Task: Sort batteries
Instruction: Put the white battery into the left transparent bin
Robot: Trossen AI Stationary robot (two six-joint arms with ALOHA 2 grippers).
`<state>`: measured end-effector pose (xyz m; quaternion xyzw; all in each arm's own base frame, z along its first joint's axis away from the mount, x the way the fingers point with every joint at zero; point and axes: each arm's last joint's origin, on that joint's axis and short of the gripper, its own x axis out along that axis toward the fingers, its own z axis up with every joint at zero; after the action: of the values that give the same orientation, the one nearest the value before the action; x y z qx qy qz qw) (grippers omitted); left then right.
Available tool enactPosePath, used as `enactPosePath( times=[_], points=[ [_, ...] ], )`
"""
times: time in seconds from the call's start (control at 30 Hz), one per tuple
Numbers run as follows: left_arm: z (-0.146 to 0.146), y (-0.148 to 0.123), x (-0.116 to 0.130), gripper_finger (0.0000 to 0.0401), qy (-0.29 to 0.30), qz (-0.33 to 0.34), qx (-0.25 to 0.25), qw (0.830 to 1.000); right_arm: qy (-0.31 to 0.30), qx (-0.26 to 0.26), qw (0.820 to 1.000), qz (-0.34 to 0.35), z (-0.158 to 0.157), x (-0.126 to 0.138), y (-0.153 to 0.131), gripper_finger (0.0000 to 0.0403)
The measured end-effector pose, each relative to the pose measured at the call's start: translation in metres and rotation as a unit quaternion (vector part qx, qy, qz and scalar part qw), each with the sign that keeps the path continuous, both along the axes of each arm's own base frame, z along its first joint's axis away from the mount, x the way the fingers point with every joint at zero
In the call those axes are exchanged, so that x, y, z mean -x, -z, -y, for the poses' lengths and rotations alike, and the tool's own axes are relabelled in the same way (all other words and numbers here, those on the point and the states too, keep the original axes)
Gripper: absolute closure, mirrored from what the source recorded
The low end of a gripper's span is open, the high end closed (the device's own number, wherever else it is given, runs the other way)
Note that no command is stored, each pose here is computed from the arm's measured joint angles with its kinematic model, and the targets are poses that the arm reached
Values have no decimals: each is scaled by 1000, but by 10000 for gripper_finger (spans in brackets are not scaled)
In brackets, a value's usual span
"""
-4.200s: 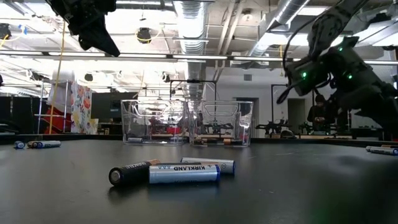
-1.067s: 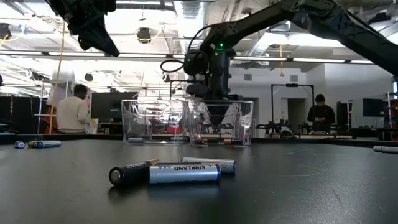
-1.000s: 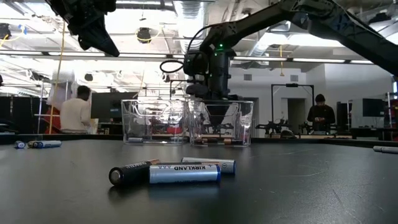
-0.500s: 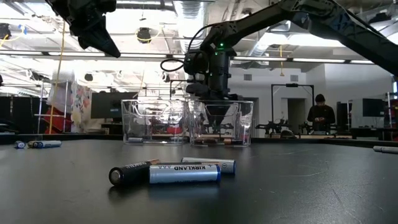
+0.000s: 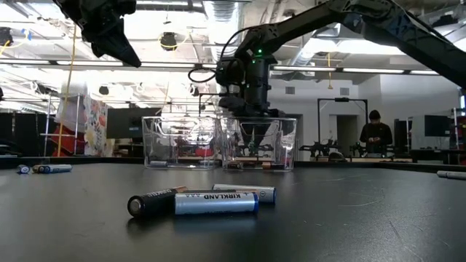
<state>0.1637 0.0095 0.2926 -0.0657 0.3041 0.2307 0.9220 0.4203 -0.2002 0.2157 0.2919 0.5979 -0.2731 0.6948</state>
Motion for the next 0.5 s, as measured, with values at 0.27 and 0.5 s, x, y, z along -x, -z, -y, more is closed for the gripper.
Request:
enactPosePath(
  times=[0.27,0.5],
  points=[
    [0,0,0,401,-3,1,-1,1000,-8,33,997,64,-9,18,-62,237],
    [0,0,0,401,-3,1,0,1000,-6,50,995,88,-25,60,-126,239]
  ],
)
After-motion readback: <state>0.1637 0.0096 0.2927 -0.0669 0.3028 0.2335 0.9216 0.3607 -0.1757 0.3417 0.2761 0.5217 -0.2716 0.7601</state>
